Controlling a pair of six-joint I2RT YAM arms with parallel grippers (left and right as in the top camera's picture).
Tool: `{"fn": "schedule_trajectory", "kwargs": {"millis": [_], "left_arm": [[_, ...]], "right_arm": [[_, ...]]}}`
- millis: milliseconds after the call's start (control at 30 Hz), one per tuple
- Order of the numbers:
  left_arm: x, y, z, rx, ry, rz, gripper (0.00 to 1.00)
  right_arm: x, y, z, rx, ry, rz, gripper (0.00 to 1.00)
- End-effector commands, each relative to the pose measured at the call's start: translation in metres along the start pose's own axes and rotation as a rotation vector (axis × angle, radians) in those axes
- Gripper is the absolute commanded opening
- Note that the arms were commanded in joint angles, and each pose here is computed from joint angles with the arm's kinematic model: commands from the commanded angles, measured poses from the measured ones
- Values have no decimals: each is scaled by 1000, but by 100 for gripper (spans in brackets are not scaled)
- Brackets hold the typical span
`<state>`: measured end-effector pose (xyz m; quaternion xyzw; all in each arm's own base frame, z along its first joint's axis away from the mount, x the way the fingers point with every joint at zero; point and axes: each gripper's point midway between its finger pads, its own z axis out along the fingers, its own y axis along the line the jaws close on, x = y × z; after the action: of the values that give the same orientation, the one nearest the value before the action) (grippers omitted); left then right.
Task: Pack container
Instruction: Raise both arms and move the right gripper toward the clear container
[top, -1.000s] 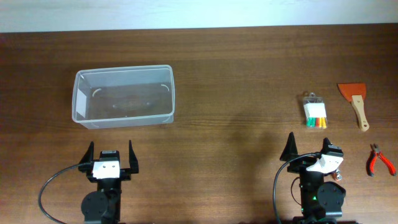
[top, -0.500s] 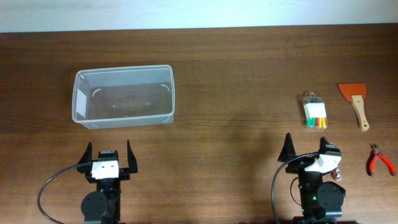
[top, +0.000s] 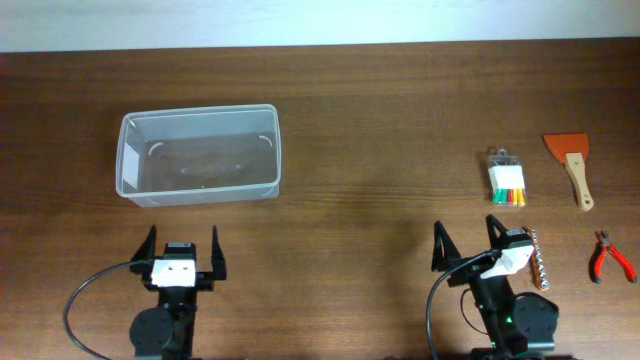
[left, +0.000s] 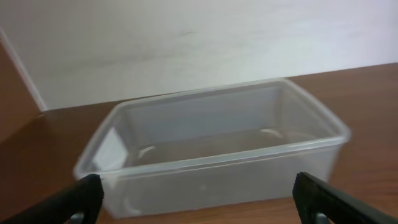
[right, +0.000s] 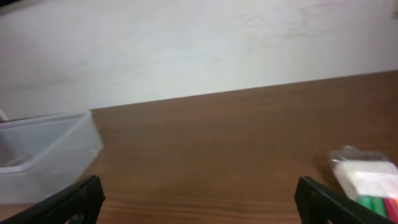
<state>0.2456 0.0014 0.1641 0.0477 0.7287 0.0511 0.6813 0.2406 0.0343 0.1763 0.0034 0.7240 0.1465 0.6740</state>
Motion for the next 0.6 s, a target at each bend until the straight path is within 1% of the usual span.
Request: {"fn": "schedule_trajectory", "kwargs": {"millis": [0, 100, 200, 333, 400, 433, 533, 567], "left_arm": [[-44, -14, -11, 108, -93, 24, 99], [-59, -16, -20, 138, -50, 25, 99], [-73, -17, -30, 160, -24, 23, 99], [-90, -8, -33, 112, -65, 26, 99], [-105, 0, -34, 74, -127, 28, 99], [-120, 2, -36, 61, -188, 30, 99], [-157, -2, -47, 94, -345, 33, 99], [-162, -1, -48, 87, -366, 34, 99]], "right_arm": [[-38, 23, -8, -84, -33, -13, 99], [-47, 28, -11, -83, 44, -56, 99], [-53, 30, -11, -74, 119, -50, 99], [-60, 42, -9, -132, 150, -29, 99], [-60, 50, -8, -181, 154, -26, 99], [-61, 56, -9, -214, 150, -20, 99], [-68, 67, -11, -279, 129, -18, 99], [-71, 68, -11, -279, 126, -14, 99]]}}
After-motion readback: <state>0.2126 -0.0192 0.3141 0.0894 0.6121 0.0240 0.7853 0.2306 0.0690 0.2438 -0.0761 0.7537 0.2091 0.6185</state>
